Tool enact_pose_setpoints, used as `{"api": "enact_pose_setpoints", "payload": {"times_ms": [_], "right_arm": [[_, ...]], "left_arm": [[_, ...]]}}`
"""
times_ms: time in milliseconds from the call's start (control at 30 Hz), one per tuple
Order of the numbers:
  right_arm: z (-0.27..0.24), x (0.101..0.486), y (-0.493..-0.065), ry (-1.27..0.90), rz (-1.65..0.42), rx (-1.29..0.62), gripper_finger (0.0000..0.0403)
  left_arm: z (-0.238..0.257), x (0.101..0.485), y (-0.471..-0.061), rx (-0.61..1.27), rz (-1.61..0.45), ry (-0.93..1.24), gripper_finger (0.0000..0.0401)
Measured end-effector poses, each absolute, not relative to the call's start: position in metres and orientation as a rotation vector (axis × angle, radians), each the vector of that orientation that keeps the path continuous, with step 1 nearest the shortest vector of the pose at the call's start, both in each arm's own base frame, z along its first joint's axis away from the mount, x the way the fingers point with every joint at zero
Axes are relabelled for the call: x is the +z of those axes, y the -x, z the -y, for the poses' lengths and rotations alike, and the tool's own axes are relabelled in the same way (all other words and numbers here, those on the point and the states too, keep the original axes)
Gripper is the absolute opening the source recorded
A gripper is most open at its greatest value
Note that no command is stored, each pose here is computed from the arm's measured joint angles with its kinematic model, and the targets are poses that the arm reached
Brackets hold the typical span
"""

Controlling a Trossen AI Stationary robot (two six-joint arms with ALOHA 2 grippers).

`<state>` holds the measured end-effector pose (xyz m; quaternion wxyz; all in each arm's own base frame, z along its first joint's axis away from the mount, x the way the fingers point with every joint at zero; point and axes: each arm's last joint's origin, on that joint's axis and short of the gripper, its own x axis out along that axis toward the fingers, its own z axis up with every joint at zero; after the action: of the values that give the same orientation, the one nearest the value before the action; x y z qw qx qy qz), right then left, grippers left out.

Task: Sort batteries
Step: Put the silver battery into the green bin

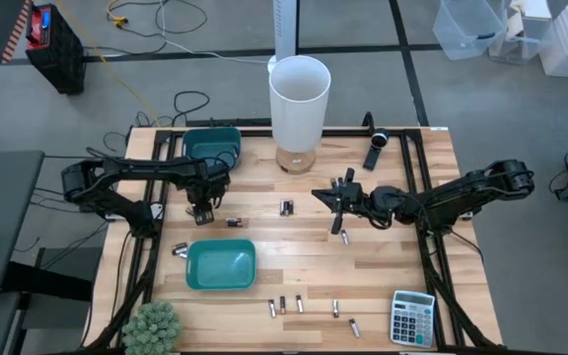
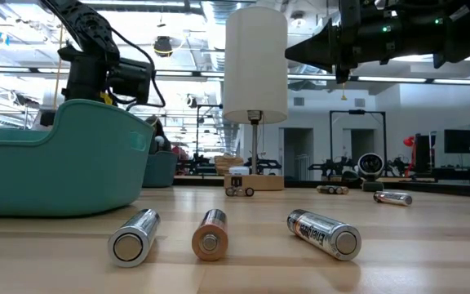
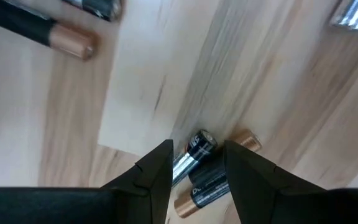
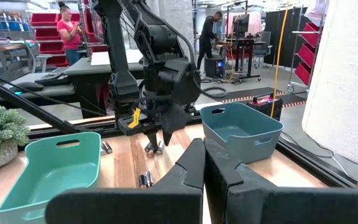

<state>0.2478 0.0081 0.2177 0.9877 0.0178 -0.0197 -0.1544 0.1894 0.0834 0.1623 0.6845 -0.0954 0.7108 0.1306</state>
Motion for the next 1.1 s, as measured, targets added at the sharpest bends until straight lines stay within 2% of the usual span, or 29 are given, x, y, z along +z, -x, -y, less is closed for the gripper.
{"api": "enact_pose_setpoints", "payload": {"times_ms": [333,700,1100], "right_arm": [[-0.008,0.217,-0.248,-0.035,0.036,-0.310,0.0020],[-0.008,0.217,-0.248,-0.034,0.032,-0.310,0.0020],[-0.008,0.217,-0.248,-0.034,0.032,-0.310,0.0020]], "left_arm": [[-0.087,0.142,-0.198,0.253,-1.659,0.203,0.0138],[-0.097,0.140,-0.194,0.268,-1.672,0.225,0.0135],[-0.103,0.139,-0.191,0.277,-1.674,0.222,0.0085]]}}
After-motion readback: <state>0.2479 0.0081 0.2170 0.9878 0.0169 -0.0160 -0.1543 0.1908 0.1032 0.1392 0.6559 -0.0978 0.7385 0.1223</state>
